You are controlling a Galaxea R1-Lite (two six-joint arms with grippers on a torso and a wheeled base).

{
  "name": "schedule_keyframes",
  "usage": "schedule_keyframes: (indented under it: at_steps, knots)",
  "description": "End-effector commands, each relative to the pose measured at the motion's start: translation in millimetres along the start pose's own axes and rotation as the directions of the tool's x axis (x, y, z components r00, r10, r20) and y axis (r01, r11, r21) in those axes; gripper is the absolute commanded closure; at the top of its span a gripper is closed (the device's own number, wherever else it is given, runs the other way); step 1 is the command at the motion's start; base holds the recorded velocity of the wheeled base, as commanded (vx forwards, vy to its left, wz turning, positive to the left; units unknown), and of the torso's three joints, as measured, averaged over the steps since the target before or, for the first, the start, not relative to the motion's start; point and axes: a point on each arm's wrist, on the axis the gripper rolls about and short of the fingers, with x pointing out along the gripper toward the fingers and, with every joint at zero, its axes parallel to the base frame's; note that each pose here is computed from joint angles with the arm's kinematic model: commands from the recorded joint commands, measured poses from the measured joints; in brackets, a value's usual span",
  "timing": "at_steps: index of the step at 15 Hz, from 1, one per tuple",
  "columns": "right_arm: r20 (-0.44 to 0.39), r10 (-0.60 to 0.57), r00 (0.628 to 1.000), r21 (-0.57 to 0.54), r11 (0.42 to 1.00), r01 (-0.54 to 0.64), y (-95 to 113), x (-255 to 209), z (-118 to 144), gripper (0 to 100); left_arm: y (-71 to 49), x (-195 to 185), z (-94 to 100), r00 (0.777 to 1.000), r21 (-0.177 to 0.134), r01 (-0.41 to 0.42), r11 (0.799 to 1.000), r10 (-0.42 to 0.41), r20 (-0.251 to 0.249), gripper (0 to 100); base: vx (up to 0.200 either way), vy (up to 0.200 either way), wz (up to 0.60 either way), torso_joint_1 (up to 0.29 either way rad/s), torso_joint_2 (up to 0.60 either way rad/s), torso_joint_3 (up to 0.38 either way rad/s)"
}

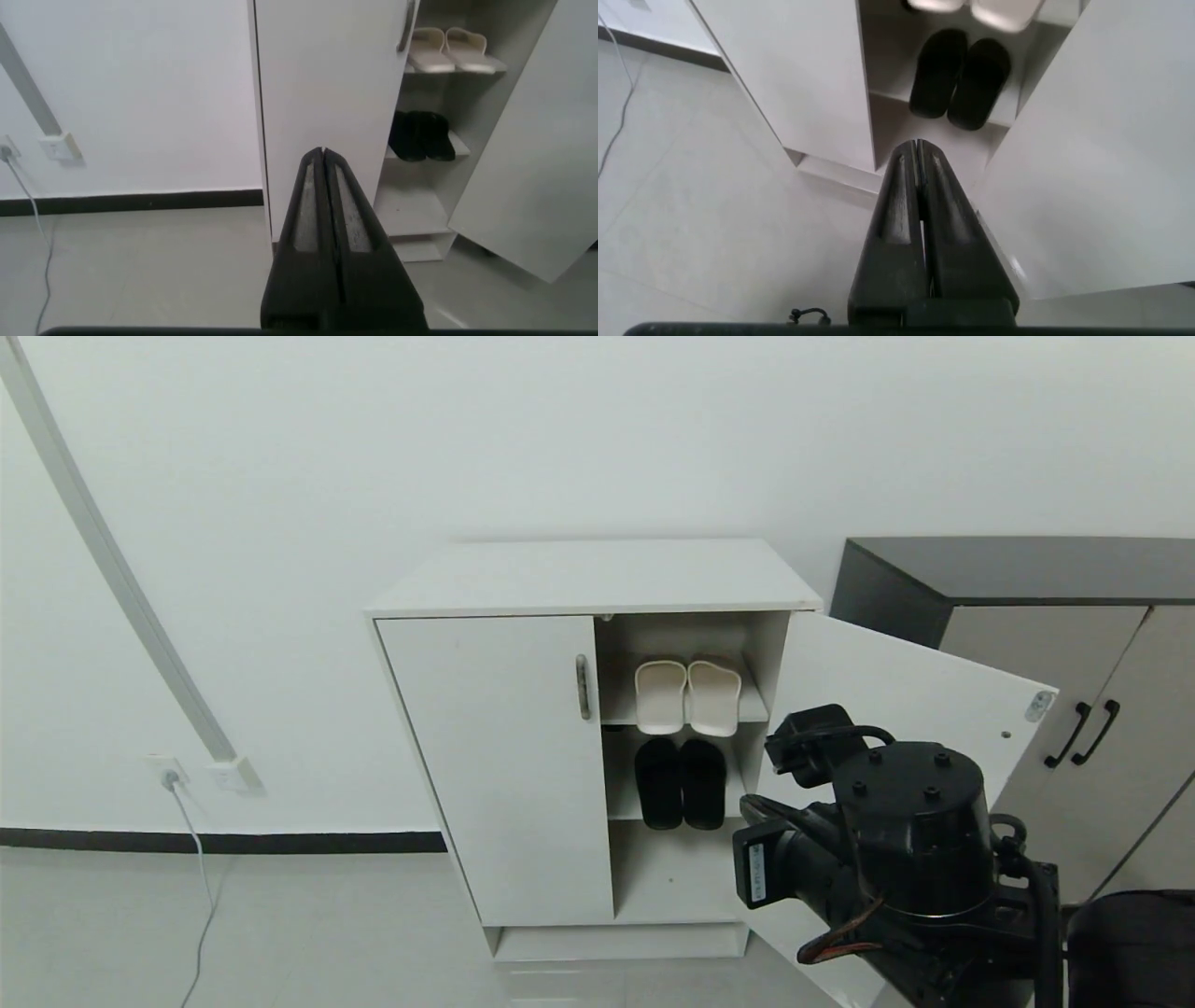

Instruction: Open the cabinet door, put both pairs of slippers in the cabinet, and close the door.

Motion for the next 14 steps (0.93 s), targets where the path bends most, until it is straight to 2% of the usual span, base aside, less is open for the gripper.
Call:
schedule_keyframes:
  at_steps: [1,14]
  knots:
    - [-0.001,-0.001,1.000,-0.001,1.000,0.001,0.0,0.5,-0.5,100,0.0,0.1,0.0,1.000,0.000,0.000,1.000,0.000,-0.001,100,0.000,0.000,0.00,0.173,-0.48,-0.315]
    - [0.010,-0.012,1.000,0.005,1.000,0.012,-4.3,1.2,2.8,100,0.0,0.1,0.0,1.000,-0.002,0.000,1.000,0.000,-0.001,100,0.000,0.000,0.00,0.223,-0.54,-0.319]
